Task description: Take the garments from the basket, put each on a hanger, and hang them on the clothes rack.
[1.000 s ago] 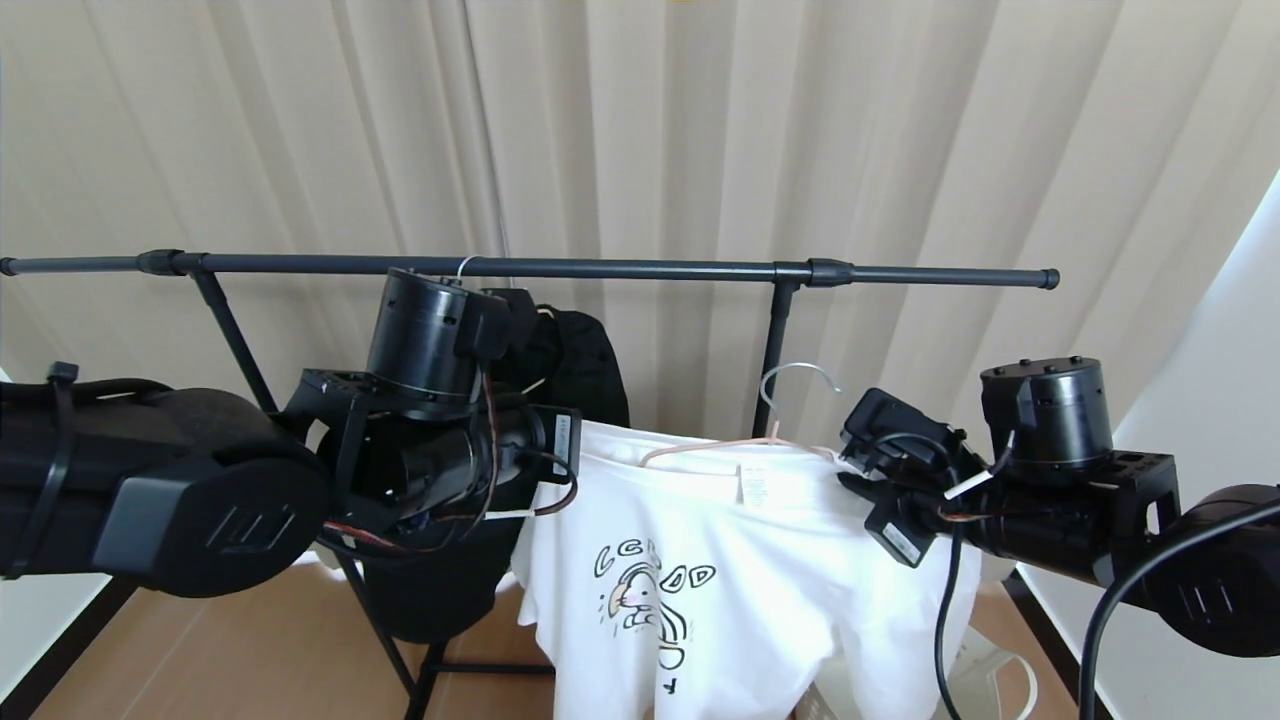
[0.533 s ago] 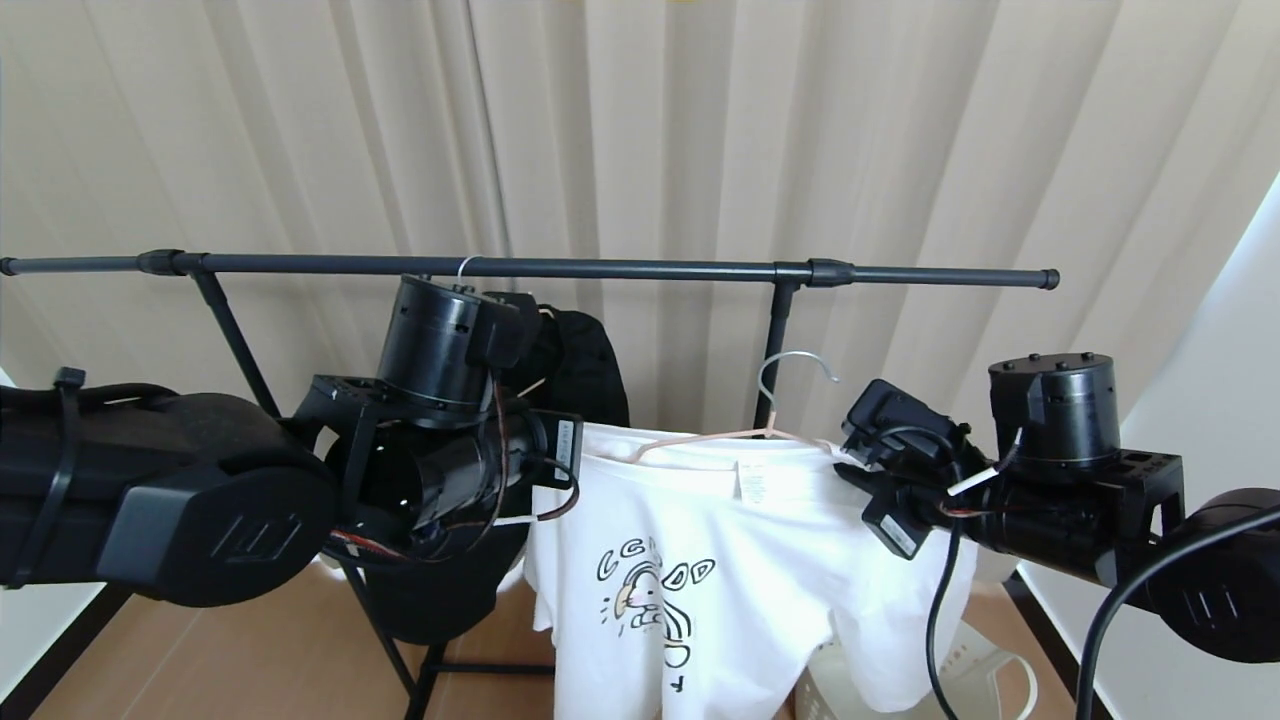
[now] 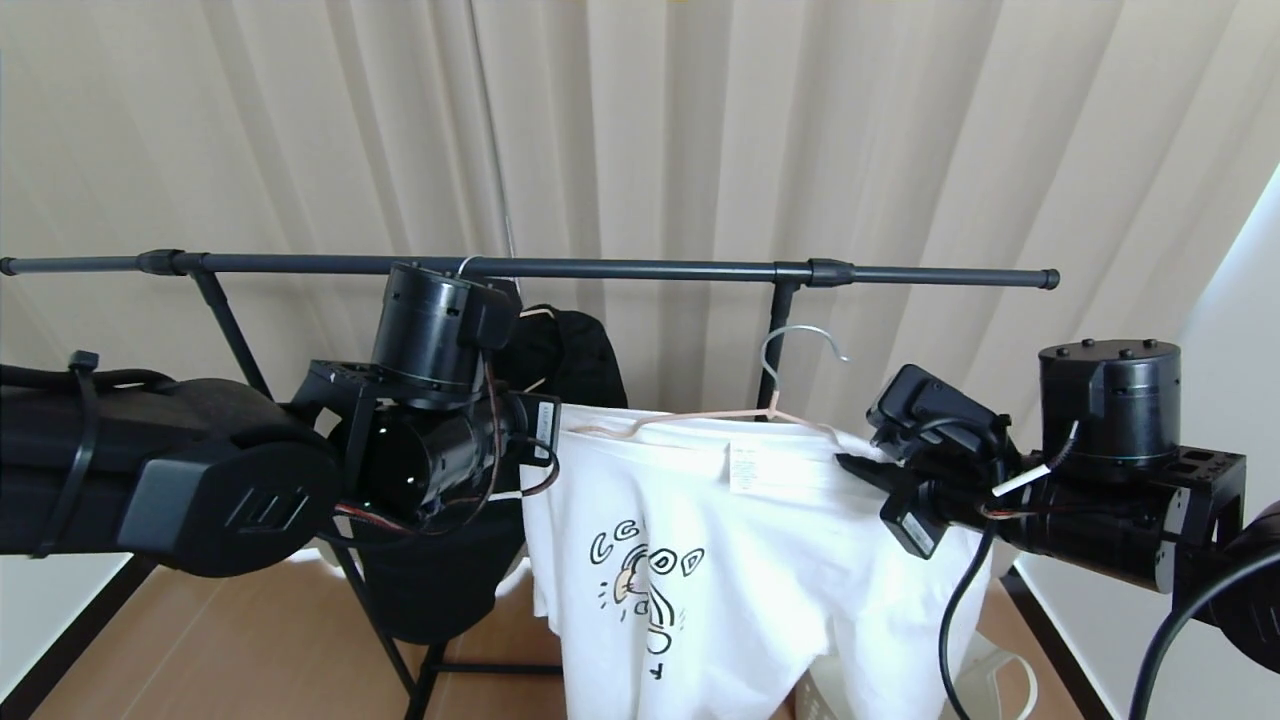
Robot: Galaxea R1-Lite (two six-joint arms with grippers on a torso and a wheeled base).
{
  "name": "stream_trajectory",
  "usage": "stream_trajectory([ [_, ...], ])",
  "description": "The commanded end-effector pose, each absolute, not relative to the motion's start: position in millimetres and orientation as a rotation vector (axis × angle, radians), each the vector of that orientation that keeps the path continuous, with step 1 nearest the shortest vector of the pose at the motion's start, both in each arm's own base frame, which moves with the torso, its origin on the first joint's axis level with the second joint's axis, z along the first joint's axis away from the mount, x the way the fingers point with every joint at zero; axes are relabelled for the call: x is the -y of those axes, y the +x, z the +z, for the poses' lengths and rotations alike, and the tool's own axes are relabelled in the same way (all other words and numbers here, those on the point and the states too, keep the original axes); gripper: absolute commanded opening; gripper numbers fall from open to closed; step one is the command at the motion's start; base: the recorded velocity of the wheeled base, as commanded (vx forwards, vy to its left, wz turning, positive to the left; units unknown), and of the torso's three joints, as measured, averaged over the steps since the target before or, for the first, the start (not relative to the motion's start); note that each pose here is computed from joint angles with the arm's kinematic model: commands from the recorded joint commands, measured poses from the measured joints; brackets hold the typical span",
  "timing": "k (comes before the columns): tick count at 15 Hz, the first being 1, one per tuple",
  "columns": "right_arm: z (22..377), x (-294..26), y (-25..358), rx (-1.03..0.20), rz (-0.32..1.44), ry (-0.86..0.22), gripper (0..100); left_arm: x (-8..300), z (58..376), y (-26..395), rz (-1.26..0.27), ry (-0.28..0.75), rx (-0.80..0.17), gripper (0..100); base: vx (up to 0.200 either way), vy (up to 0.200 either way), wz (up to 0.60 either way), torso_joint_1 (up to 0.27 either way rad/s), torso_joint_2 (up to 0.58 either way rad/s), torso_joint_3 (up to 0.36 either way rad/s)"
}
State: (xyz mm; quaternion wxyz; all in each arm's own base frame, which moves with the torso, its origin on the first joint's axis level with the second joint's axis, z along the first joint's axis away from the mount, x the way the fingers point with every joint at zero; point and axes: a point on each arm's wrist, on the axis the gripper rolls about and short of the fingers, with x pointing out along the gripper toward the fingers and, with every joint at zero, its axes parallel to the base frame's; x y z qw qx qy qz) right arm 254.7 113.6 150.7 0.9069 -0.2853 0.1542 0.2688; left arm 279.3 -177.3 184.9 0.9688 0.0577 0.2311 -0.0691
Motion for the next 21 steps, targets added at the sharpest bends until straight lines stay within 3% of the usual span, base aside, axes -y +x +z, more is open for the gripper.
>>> stream_trajectory([
  [1, 155, -115, 255, -0.306, 0.543, -0.553, 0, 182, 181, 277, -0.156, 0.128, -0.478, 0, 0.000, 0.000, 0.00, 0.000, 0.00, 0.000],
  [3, 153, -120, 262, -0.300, 0.523, -0.513, 0, 189, 182, 271, -0.175, 0.136, -0.475, 0, 0.000, 0.000, 0.00, 0.000, 0.00, 0.000],
  [16, 117, -155, 278, -0.304, 0.423, -0.561, 0, 217, 196, 258, -0.239, 0.127, -0.420, 0, 0.000, 0.000, 0.00, 0.000, 0.00, 0.000],
  [21, 111, -174, 277, -0.316, 0.456, -0.477, 0, 233, 204, 254, -0.284, 0.117, -0.390, 0, 0.000, 0.000, 0.00, 0.000, 0.00, 0.000],
])
